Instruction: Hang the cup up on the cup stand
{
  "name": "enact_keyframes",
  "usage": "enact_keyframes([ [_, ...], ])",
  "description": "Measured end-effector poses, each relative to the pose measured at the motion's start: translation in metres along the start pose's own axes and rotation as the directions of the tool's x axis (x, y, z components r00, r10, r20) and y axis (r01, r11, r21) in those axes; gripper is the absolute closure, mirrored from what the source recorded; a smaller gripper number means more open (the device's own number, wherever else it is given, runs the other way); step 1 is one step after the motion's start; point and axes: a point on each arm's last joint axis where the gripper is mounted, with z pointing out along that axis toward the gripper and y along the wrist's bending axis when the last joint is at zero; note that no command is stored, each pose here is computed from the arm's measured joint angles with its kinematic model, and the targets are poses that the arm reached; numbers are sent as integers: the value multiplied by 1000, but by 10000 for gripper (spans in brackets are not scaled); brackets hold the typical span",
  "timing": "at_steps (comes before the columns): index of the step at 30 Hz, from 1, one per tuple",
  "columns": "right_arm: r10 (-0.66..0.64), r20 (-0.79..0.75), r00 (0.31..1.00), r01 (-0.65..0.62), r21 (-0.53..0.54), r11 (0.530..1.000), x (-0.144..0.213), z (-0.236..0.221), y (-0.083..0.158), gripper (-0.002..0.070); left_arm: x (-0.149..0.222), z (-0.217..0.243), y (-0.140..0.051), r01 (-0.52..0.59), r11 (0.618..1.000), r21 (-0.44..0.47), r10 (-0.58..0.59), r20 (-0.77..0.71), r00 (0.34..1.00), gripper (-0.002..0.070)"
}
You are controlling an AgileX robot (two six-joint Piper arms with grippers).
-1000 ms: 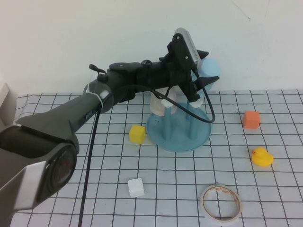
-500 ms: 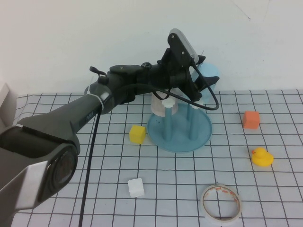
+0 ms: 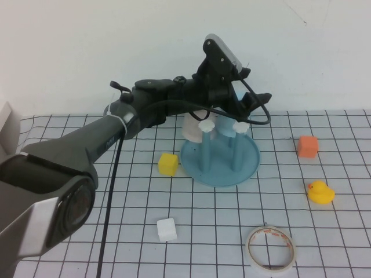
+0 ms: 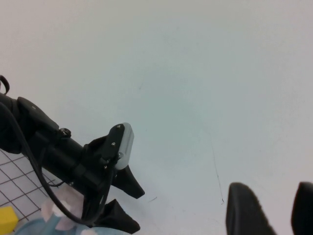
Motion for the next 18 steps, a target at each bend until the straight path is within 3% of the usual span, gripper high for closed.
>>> enact_keyframes([
  [3, 0, 0, 1000, 0, 0, 1000, 0, 0, 0, 458, -6, -1, -1, 8, 1000, 8, -8, 11, 1000, 127],
  [7, 0, 0, 1000, 0, 0, 1000, 0, 0, 0, 458, -27, -9, -1, -14, 1000, 19, 13, 47, 999, 377],
  [8, 0, 0, 1000, 0, 0, 1000, 0, 0, 0, 458, -36, -13, 0, -24, 999, 24, 22, 63, 998, 480],
  [10, 0, 0, 1000, 0, 0, 1000, 0, 0, 0, 458, -54, -25, 5, -54, 998, 28, 51, 93, 994, 585],
  [13, 0, 0, 1000, 0, 0, 1000, 0, 0, 0, 458, -82, -46, 11, -100, 995, 27, 96, 122, 988, 648],
  [18, 0, 0, 1000, 0, 0, 1000, 0, 0, 0, 458, -131, -84, 16, -222, 975, -1, 221, 105, 970, 671],
])
